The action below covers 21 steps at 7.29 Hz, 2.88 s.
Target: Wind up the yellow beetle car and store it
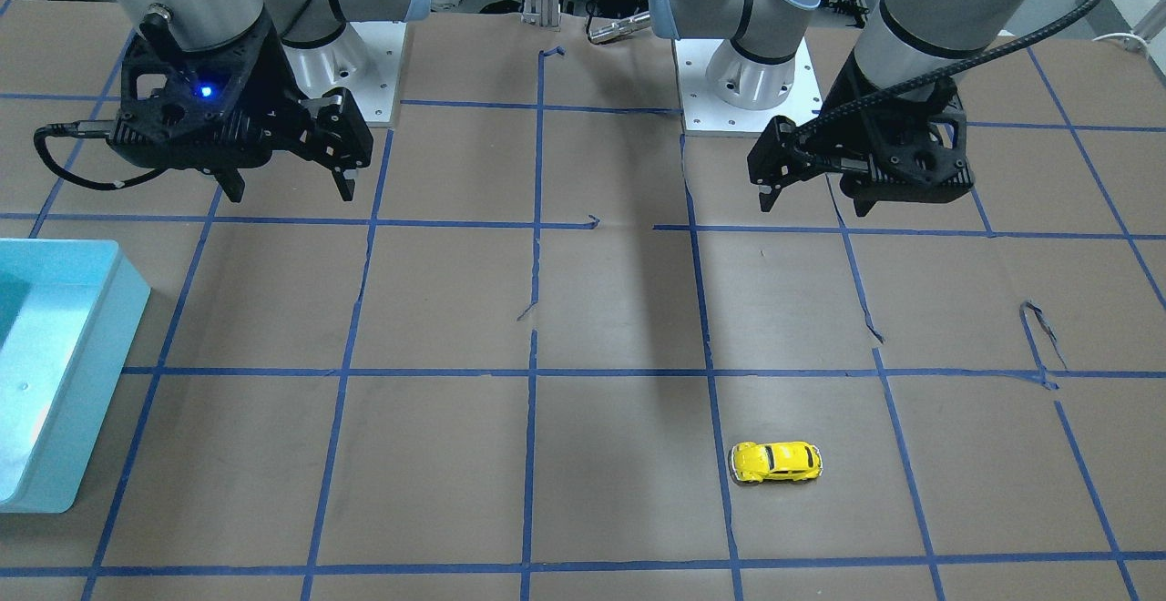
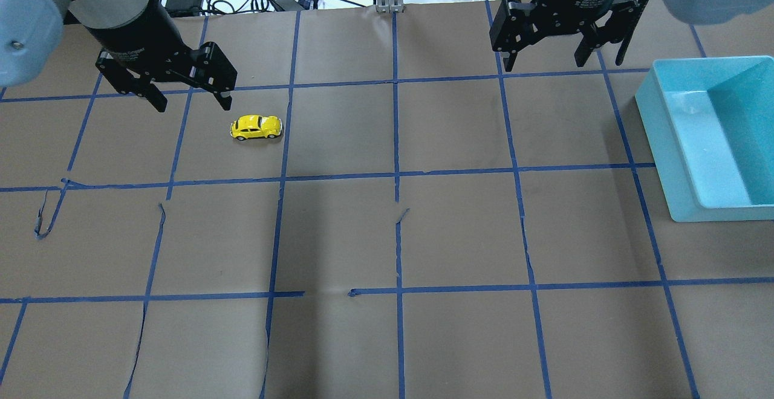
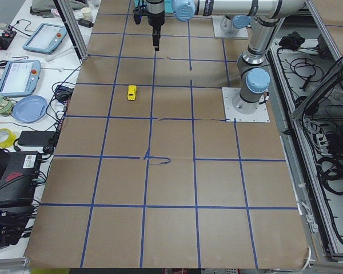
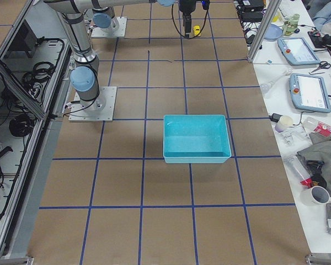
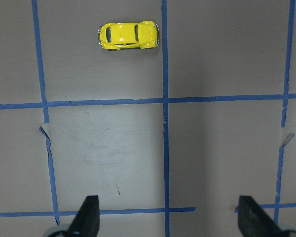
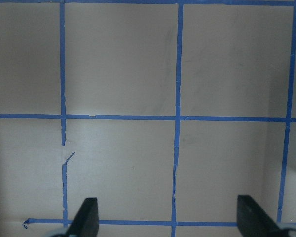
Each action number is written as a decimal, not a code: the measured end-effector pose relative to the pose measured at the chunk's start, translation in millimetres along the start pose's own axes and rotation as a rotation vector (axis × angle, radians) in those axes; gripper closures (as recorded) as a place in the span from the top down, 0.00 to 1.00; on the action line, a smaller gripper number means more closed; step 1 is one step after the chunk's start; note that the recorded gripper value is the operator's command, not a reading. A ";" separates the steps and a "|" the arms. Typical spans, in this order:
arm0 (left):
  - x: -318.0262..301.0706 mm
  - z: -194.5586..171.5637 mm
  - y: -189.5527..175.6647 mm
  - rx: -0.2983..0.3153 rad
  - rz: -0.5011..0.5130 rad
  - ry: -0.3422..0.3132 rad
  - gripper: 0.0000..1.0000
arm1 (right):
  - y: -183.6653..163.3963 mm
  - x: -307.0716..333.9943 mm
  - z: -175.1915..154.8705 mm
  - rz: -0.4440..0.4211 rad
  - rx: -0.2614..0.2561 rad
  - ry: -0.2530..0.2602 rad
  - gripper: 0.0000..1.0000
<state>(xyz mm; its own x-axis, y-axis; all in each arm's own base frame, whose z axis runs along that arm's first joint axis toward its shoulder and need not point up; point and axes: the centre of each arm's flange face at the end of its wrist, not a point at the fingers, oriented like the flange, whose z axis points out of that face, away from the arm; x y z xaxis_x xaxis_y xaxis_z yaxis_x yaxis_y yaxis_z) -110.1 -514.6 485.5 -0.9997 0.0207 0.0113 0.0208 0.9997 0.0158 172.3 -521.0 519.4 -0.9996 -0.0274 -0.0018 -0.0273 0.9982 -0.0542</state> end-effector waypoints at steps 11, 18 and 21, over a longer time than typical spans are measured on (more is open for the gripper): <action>-1.5 3.3 -9.6 0.028 -0.005 -0.002 1.00 | 0.2 -0.4 -0.4 0.000 0.001 0.000 1.00; -2.7 0.7 -9.8 0.037 -0.006 -0.003 1.00 | 0.7 -0.8 -0.8 -0.002 0.001 -0.001 1.00; -4.6 4.3 -13.6 0.035 -0.014 0.000 1.00 | 0.3 -1.0 -0.1 -0.002 0.000 -0.001 1.00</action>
<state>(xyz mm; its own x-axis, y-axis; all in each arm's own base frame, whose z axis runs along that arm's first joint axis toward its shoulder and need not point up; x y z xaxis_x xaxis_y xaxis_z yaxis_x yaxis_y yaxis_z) -105.8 -528.2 480.9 -0.9999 0.0067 0.0115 0.0065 0.9998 -0.0193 173.2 -520.6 519.6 -0.9996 -0.0291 -0.0026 -0.0290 0.9981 -0.0544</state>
